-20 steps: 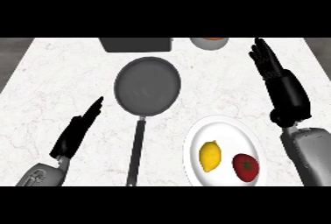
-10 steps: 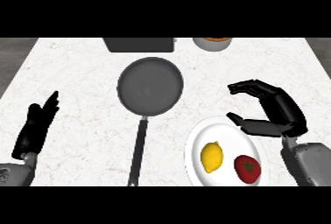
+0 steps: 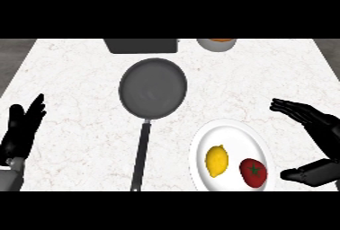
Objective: Pick the tomato from the plate and place it in the pan
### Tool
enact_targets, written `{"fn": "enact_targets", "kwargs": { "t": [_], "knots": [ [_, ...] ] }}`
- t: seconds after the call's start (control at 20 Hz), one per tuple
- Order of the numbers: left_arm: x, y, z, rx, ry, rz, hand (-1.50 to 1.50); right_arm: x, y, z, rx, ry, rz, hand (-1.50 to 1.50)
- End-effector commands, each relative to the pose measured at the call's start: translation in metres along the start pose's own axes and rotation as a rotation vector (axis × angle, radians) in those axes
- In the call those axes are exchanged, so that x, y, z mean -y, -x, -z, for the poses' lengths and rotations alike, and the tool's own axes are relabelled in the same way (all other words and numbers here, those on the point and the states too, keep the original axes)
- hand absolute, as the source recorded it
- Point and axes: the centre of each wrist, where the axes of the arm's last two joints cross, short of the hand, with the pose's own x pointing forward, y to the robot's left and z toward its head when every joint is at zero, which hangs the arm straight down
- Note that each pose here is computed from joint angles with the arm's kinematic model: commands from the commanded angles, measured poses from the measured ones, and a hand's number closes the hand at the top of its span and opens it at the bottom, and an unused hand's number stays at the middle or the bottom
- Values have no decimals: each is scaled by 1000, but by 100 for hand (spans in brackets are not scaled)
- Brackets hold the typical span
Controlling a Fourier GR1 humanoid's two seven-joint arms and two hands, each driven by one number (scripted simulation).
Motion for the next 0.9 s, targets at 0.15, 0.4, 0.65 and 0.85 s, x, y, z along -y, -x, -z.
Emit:
{"fn": "enact_targets", "kwargs": {
  "t": [0.15,0.4,0.65,0.85],
  "knots": [
    [4,1,6,-4,-2,5,0,23,-68,19,-147,-196,-373,-150],
    [-4,1,1,10,-3,25,0,17,-114,39,-285,-396,-670,-150],
    [-1,2,7,11,-8,19,0,-30,-121,57,-392,-539,-847,-150],
    [11,-3,-1,22,32,9,0,-67,-104,63,-450,-607,-947,-150]
  ]
}}
